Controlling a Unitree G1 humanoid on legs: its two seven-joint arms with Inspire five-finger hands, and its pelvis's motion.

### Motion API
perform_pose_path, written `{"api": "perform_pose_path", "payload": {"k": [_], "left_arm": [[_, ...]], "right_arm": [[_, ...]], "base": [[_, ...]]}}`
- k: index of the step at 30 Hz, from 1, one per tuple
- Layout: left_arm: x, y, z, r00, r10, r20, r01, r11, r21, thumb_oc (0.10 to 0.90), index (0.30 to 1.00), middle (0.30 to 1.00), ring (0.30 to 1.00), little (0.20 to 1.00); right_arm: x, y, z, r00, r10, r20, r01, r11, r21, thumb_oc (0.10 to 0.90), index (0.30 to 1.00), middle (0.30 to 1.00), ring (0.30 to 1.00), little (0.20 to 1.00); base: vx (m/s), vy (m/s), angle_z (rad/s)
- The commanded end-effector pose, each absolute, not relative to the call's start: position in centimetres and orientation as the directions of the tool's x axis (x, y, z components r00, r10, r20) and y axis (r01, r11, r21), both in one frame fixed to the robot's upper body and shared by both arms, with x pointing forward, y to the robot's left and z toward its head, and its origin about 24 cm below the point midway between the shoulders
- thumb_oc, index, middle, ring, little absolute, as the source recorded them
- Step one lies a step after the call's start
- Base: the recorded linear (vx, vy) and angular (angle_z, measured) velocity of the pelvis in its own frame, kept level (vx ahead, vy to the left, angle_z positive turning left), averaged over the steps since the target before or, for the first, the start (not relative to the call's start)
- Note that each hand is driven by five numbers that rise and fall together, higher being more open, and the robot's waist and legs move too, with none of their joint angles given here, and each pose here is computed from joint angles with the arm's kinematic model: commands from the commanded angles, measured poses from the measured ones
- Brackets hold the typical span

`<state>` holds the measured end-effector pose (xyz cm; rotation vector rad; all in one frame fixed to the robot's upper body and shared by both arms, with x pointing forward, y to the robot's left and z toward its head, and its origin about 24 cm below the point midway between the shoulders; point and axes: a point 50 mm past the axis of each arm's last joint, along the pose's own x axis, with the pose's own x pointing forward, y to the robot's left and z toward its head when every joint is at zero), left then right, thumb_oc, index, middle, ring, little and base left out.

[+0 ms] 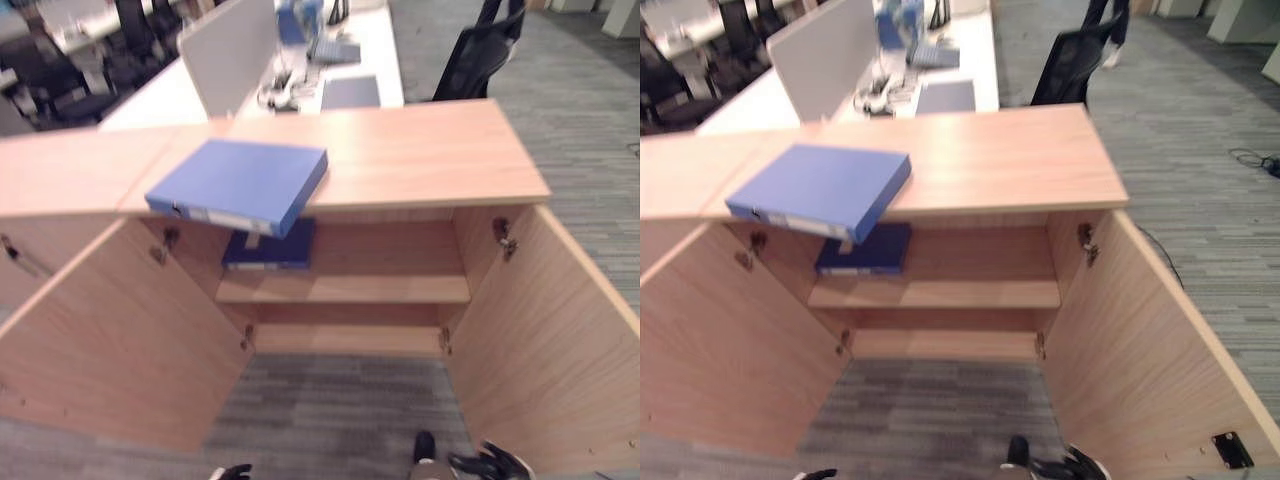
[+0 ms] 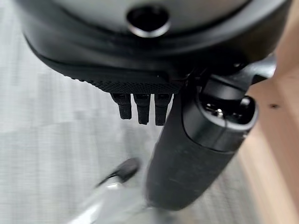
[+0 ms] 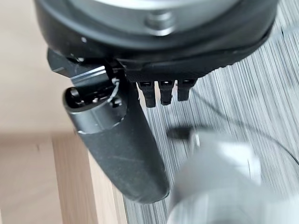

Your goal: Put the empty folder in the office cabinet

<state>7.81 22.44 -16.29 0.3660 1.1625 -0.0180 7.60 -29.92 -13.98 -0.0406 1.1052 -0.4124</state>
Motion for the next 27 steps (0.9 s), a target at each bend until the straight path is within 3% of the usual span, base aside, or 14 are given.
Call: {"api": "perform_pose_path", "payload": {"k": [1, 15, 21, 27], "left_arm": [[11.2, 25.9, -14.5, 0.501, 0.255, -0.827, 0.184, 0.902, 0.39, 0.8, 0.9, 0.9, 0.9, 0.9], [12.4, 23.7, -14.8, 0.525, 0.17, -0.834, 0.221, 0.919, 0.326, 0.8, 0.9, 0.9, 0.9, 0.9], [12.2, 23.9, -14.8, 0.516, 0.18, -0.838, 0.213, 0.92, 0.329, 0.8, 0.9, 0.9, 0.9, 0.9], [12.1, 23.3, -15.0, 0.516, 0.166, -0.841, 0.214, 0.925, 0.314, 0.8, 0.9, 0.9, 0.9, 0.9]], "right_arm": [[8.4, -28.4, -14.5, 0.395, -0.311, -0.865, 0.34, 0.924, -0.177, 0.8, 0.9, 0.9, 0.9, 0.9], [7.6, -30.8, -13.9, 0.348, -0.356, -0.867, 0.302, 0.918, -0.256, 0.8, 0.9, 0.9, 0.9, 0.9], [9.0, -30.4, -13.7, 0.387, -0.328, -0.862, 0.249, 0.937, -0.245, 0.8, 0.9, 0.9, 0.9, 0.9], [9.8, -30.0, -13.6, 0.418, -0.315, -0.852, 0.243, 0.943, -0.229, 0.8, 0.9, 0.9, 0.9, 0.9]], "base": [[0.11, -0.143, 0.2], [0.13, -0.19, 0.24], [0.14, -0.195, 0.06], [0.17, 0.087, 0.06]]}}
